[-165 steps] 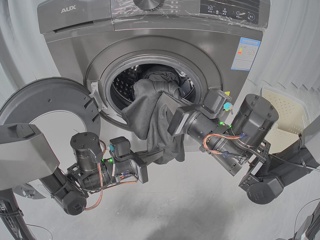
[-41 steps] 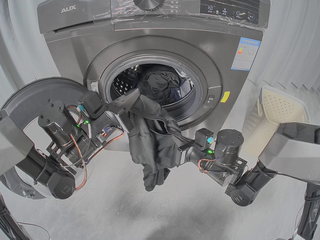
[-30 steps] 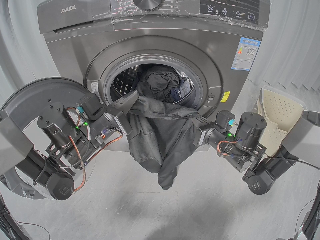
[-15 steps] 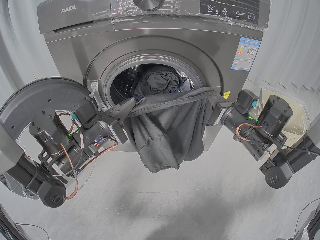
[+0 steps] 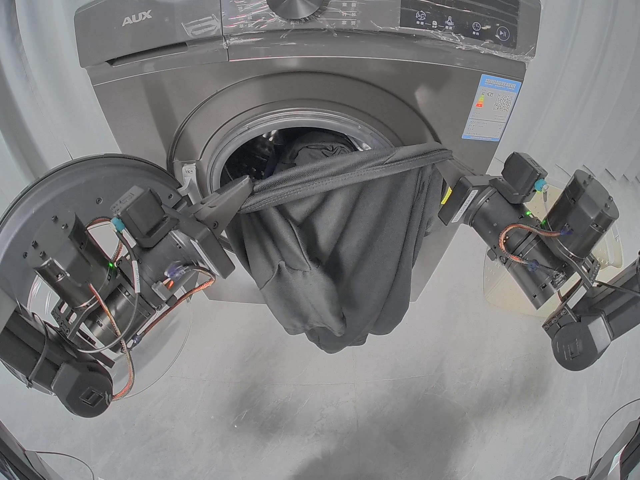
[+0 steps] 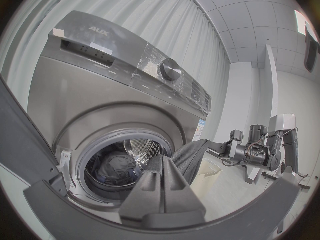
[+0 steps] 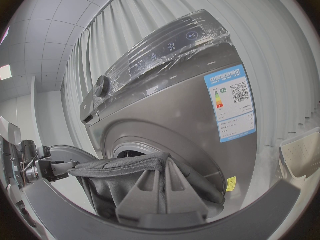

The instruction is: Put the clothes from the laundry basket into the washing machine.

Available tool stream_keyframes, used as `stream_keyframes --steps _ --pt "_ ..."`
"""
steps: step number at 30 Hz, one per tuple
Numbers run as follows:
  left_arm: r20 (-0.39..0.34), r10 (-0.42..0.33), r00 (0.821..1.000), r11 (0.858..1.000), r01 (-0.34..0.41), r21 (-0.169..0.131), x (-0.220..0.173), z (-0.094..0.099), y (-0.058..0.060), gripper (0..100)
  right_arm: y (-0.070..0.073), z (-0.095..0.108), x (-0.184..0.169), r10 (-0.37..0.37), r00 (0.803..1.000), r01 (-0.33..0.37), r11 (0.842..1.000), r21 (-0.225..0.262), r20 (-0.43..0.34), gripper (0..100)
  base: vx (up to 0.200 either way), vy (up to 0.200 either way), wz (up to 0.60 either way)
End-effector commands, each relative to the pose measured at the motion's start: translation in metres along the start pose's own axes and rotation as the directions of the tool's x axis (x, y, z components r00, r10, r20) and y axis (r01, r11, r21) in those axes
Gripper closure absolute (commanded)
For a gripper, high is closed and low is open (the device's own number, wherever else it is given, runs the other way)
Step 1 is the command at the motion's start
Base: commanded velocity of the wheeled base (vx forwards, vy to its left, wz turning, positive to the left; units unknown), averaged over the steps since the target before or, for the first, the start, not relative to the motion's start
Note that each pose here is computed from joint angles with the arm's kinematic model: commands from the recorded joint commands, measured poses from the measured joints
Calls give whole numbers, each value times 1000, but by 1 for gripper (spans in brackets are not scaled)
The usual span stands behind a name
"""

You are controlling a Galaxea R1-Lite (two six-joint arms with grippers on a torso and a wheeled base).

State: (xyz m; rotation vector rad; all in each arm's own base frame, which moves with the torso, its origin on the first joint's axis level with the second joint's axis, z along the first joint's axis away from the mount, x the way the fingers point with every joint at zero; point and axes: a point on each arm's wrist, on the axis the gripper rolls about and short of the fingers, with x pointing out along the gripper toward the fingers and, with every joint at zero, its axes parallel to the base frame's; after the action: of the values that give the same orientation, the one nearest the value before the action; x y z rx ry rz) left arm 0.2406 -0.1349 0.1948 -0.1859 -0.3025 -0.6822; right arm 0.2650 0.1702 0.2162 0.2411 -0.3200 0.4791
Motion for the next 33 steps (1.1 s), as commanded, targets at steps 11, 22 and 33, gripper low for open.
stream_keyframes --steps 11,22,33 --pt "97 20 995 999 -22 24 10 21 2 100 6 15 -5 17 999 -17 1000 7 36 100 0 0 0" --pt "156 28 987 999 -34 38 8 39 5 100 10 16 -6 26 999 -27 1000 15 38 100 0 0 0" --pt "165 20 986 999 -27 38 9 41 2 100 13 17 -7 34 999 -35 999 19 43 100 0 0 0"
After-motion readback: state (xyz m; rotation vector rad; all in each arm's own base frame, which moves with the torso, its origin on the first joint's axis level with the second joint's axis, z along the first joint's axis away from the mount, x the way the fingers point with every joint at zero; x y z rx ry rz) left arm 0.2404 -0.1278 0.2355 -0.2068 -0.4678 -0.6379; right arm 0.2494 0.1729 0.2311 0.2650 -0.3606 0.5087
